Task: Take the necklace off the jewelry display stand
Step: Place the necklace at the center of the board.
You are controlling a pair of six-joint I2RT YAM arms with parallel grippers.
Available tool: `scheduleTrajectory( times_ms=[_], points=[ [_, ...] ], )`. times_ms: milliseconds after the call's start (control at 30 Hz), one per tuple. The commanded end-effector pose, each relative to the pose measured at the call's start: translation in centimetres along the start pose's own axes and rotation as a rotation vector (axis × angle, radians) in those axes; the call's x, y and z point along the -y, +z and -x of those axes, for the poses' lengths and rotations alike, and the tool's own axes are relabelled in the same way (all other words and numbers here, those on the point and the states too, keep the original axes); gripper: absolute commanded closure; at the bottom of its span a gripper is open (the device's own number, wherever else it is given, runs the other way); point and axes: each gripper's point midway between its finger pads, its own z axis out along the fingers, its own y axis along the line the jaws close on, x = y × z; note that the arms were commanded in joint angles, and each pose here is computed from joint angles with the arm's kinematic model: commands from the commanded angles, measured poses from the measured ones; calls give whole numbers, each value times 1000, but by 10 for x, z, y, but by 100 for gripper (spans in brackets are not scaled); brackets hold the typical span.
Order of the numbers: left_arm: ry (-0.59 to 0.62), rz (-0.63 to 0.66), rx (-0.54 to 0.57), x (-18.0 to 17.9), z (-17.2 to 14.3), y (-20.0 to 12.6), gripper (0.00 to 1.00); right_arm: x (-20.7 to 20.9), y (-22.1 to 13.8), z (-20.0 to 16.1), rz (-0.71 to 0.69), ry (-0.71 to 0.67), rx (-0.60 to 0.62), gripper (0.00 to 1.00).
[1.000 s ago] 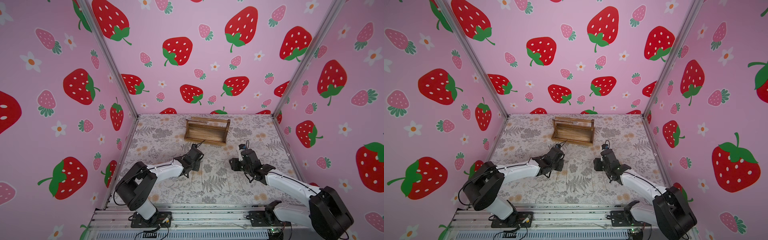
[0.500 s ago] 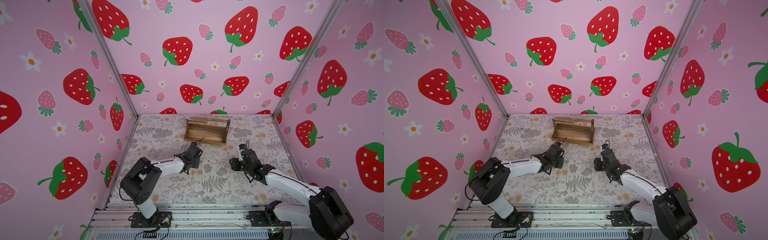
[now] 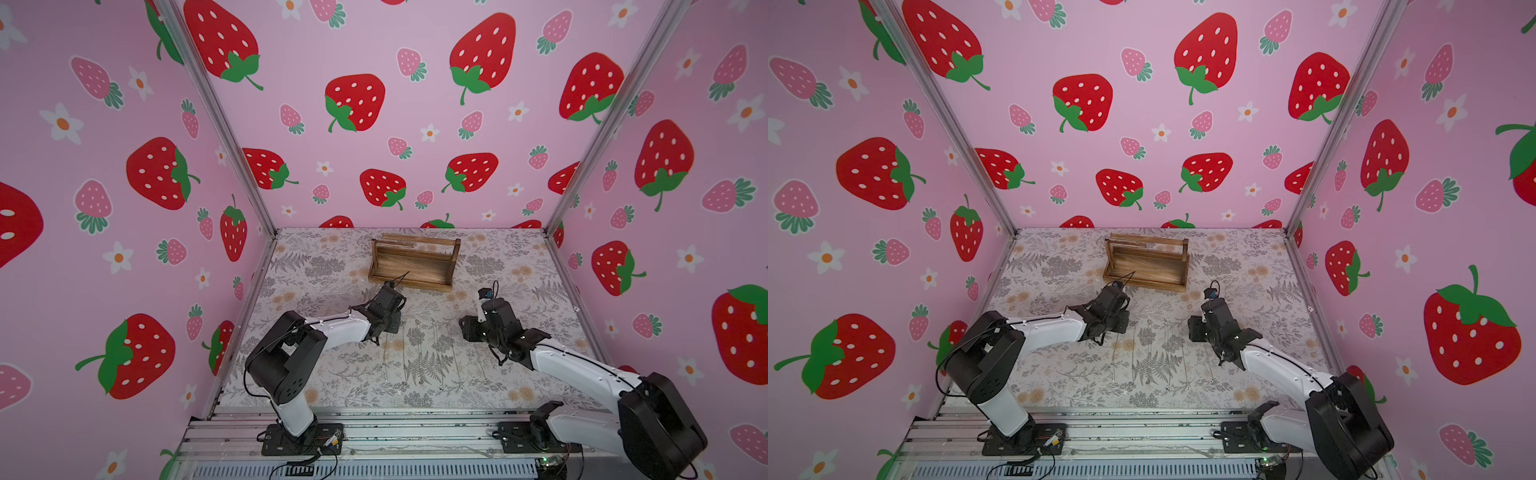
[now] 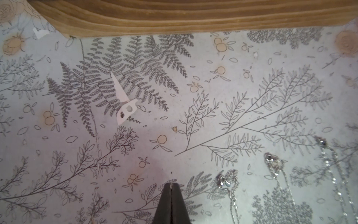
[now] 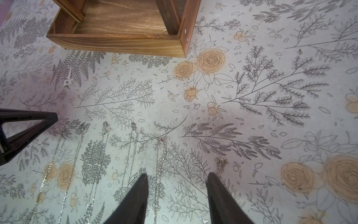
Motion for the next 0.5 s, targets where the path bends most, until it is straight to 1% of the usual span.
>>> scheduleTrajectory(
  times_ms=[0, 33, 133, 233, 467],
  points=[
    [-4, 0, 27, 2, 14, -3, 88, -1, -2, 11, -2, 4, 22, 50],
    [-5, 2, 28, 1, 14, -3, 85, -1, -2, 11, -2, 4, 22, 50],
    [-6, 2, 33, 1, 15, -5, 81, -1, -2, 11, -2, 4, 22, 50],
    [-4, 2, 36, 0, 17, -8, 73, -1, -2, 11, -3, 4, 22, 50],
    [-14, -8, 67, 0, 24, -23, 72, 0, -2, 12, -11, 3, 26, 50]
  ],
)
